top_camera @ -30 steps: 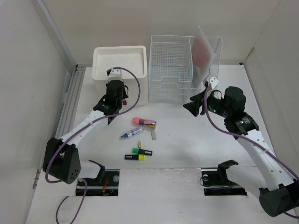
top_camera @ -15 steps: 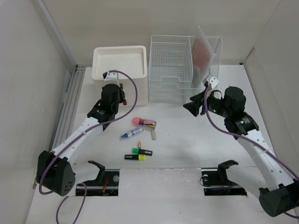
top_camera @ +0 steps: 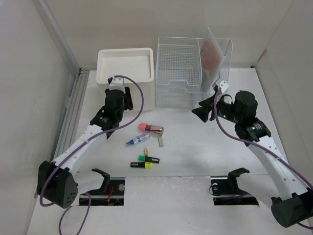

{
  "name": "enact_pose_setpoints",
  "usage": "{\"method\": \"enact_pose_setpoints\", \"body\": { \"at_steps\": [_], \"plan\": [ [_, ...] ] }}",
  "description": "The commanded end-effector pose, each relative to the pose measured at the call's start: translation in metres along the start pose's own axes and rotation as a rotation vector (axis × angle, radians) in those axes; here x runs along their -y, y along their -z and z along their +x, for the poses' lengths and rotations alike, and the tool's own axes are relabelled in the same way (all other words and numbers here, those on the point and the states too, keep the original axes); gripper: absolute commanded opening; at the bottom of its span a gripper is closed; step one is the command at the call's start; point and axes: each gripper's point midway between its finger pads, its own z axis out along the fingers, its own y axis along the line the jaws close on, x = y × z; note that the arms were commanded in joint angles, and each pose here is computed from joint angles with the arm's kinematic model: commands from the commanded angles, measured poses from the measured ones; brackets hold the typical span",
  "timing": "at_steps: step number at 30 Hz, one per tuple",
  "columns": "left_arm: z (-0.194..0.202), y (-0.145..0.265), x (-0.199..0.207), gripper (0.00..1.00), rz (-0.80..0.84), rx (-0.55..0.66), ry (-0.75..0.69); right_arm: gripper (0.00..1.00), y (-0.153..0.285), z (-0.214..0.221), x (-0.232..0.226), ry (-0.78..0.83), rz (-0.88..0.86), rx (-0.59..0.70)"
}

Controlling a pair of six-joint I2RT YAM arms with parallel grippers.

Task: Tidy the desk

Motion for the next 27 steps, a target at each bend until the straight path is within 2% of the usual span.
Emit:
{"method": "enact_pose_setpoints", "body": {
  "at_steps": [1,9,27],
  "plan": [
    [-0.014,-0.002,0.006,0.50,0.016,0.038,0.007,0.60,0.005,-0.017,-0.001,0.019,0.006,0.056],
    [-0.017,-0.027,0.013,0.51,-0.011,0.013,-0.026,0.60,0.005,-0.017,-0.001,0.019,0.006,0.056],
    [-0.037,-0.038,0.010,0.48,-0.066,0.064,-0.036,0.60,0.005,-0.017,-0.001,0.019,0.006,0.056]
  ]
}}
